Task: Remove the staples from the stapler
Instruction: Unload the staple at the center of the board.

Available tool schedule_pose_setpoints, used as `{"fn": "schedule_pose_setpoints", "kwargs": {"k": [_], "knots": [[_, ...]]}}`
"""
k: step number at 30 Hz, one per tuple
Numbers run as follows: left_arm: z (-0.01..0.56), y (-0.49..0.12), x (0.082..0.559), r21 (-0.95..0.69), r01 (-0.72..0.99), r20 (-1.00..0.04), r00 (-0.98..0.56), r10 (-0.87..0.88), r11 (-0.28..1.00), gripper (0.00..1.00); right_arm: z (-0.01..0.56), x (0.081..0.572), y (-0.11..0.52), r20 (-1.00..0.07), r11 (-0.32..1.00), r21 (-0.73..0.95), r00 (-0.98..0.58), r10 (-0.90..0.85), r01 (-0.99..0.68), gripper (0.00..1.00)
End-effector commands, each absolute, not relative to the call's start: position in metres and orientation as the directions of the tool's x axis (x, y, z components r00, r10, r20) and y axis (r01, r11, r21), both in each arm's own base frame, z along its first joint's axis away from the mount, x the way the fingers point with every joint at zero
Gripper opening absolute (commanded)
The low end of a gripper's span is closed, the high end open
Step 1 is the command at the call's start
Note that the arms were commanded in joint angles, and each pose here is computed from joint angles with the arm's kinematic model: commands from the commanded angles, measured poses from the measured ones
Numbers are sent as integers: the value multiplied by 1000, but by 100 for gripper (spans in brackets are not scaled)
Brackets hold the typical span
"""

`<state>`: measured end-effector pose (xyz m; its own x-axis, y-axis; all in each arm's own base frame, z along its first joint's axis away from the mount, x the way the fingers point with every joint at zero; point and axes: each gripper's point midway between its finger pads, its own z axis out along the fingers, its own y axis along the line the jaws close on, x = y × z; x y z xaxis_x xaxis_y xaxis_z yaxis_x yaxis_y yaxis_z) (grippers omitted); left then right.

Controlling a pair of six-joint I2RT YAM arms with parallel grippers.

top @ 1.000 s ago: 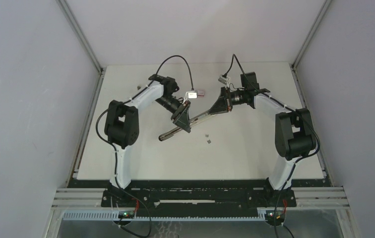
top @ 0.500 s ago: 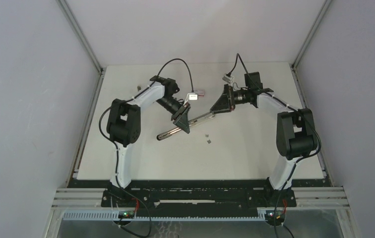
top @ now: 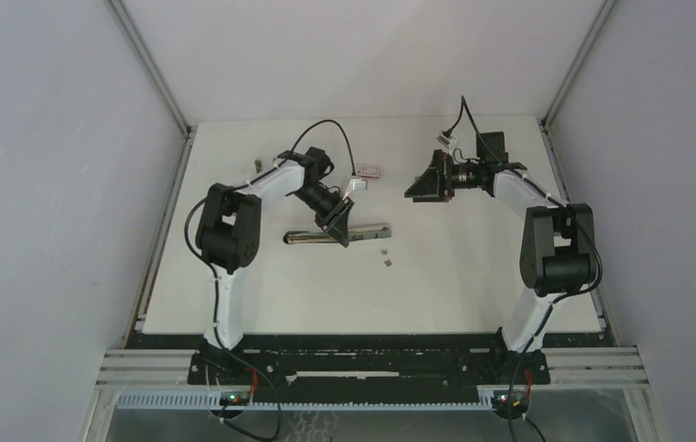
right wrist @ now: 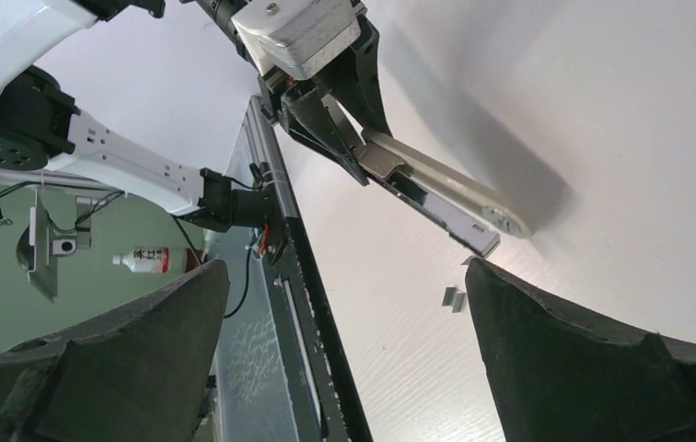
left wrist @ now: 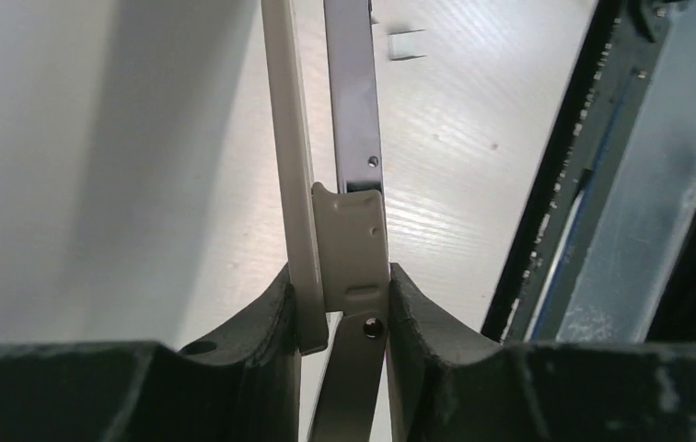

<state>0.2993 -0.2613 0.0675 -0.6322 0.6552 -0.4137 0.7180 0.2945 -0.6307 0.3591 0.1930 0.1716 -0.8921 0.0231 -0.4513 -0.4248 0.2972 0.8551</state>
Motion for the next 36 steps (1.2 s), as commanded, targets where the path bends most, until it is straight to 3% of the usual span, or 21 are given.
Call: {"fn": "schedule_pose_setpoints", "kwargs": {"k": [1,10,19,27,36], "knots": [[92,-266,323,-521,777,-509,-615,603,353,0,193,360,189,-531,305,811,-847,26,-499,100],[84,-262,343,-328,837,-596,-542,592,438,0,194,360,188,-531,308,810,-847,28,-498,100],[74,-270,335,-122,897,-625,-401,669,424,0,196,362,184,-540,316,805,-841,38,-502,100],[66,-270,330,162,889,-611,-251,751,429,0,204,367,168,-554,332,798,-829,75,-503,100],[53,-270,332,421,798,-518,-178,837,431,0,210,376,142,-537,359,812,-831,146,-461,100]]}}
